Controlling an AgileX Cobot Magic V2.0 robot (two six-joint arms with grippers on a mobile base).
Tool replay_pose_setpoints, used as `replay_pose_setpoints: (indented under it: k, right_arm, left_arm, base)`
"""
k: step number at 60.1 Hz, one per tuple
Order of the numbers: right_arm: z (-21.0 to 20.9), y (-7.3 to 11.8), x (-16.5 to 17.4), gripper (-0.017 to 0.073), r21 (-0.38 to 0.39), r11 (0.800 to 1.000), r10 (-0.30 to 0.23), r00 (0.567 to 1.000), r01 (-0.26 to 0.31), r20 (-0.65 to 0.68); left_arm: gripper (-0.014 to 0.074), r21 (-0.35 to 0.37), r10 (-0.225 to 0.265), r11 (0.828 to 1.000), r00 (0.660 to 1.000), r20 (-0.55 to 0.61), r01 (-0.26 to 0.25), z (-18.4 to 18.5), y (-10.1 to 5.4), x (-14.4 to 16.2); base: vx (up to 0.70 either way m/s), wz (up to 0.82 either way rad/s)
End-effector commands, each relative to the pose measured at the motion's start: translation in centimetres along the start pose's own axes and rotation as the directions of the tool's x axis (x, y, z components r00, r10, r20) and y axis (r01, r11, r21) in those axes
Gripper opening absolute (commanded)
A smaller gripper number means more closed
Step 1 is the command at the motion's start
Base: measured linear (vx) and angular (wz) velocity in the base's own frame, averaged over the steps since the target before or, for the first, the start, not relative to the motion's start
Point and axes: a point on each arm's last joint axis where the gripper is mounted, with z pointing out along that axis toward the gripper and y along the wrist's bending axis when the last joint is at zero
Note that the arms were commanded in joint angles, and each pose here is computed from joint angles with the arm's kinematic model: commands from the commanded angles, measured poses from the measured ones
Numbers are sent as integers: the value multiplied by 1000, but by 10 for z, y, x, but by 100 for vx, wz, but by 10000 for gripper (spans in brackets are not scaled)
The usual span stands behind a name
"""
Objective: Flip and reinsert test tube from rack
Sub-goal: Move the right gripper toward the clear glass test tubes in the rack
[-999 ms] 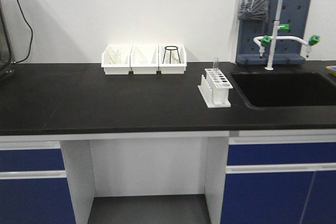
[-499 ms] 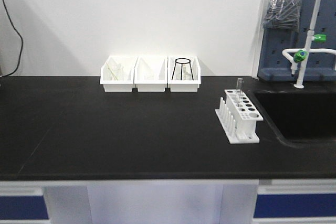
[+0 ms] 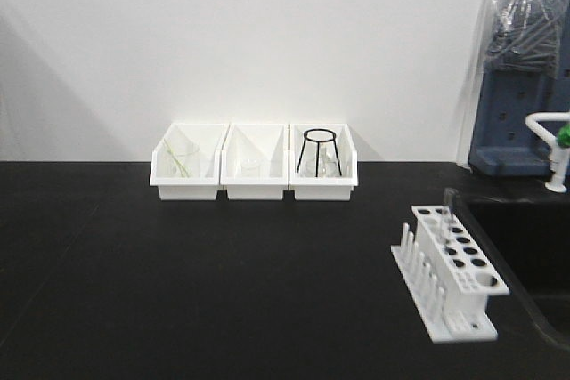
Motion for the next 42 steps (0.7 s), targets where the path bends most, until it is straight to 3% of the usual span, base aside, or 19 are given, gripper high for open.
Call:
replay_pose_setpoints:
  k: [1, 42]
  right_arm:
    - [-1, 0, -8, -10, -1, 1000, -7, 996, 7, 89]
    - [-1, 0, -7, -8, -1, 1000, -7, 996, 7, 88]
  left_arm:
    - [-6, 19, -4, 1000, 996, 87, 2, 0, -2, -7]
    - [-6, 19, -4, 1000, 996, 87, 2, 0, -2, -7]
  base:
    - [46, 3]
    - [36, -2]
